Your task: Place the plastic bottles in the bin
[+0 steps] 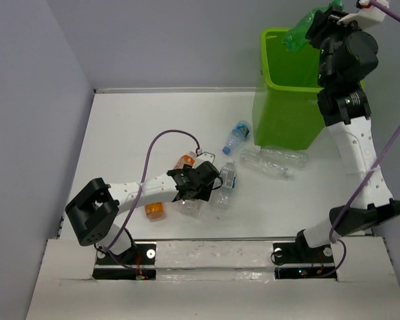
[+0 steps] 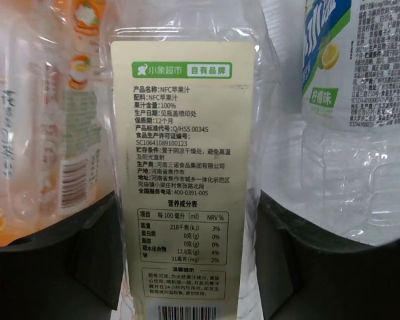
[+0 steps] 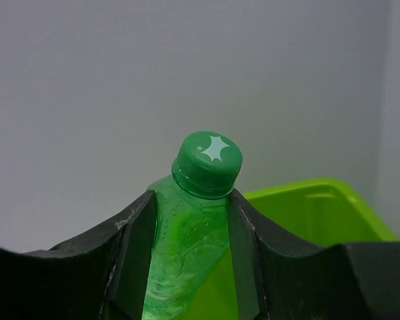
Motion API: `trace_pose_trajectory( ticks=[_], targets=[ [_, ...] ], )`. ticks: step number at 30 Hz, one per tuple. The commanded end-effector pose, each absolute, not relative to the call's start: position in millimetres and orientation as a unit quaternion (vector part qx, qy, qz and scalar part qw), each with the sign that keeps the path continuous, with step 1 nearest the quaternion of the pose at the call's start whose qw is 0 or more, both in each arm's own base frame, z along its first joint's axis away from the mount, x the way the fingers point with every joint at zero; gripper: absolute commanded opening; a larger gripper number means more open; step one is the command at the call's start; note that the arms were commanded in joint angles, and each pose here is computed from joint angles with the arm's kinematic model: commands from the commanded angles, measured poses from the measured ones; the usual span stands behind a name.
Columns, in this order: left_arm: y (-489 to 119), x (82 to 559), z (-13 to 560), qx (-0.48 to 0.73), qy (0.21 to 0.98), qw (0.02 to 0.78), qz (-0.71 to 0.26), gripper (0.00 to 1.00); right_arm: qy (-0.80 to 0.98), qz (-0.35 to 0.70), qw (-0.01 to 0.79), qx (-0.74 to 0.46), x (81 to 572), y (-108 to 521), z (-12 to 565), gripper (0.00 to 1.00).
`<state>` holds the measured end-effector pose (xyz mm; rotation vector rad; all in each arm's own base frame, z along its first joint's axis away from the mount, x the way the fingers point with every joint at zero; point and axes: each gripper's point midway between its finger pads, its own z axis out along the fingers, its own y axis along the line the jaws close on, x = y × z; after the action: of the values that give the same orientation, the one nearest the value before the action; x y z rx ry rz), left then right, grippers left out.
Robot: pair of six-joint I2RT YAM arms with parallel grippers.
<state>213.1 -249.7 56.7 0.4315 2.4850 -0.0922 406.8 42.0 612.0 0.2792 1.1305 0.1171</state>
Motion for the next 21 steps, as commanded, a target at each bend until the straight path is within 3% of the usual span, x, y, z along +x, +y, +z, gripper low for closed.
trace_pose_trajectory(
  ticks=[1,3,4,8,11,16,21],
  targets=[
    [-243.9,219.8,79.8,0.141,0.928,0.343,-0.036,0.54,0.538,-0.091,0.819,0.176,439.0,-10.0,596.8,0.09],
    [-242.2,219.4,84.3,0.138,0.927,0.347,-0.038,0.48,0.556,-0.105,0.806,0.173,452.5,-12.3,577.5,0.21],
    [-242.1,220.5,87.2,0.136,0.926,0.350,-0.040,0.43,0.561,-0.101,0.804,0.168,454.4,-9.9,572.1,0.41],
    [-240.6,220.7,104.7,0.128,0.920,0.366,-0.053,0.39,0.581,-0.065,0.795,0.161,454.6,0.8,552.4,0.88],
    [-241.8,222.2,127.3,0.115,0.910,0.389,-0.080,0.34,0.590,-0.030,0.791,0.158,442.1,7.9,551.9,0.97],
    [-249.8,227.6,179.4,0.096,0.881,0.441,-0.141,0.31,0.611,0.064,0.782,0.107,413.5,39.7,544.9,0.98],
    [-269.8,230.2,249.2,0.102,0.827,0.501,-0.234,0.31,0.619,0.252,0.744,0.012,351.3,103.7,531.2,0.98]
  ],
)
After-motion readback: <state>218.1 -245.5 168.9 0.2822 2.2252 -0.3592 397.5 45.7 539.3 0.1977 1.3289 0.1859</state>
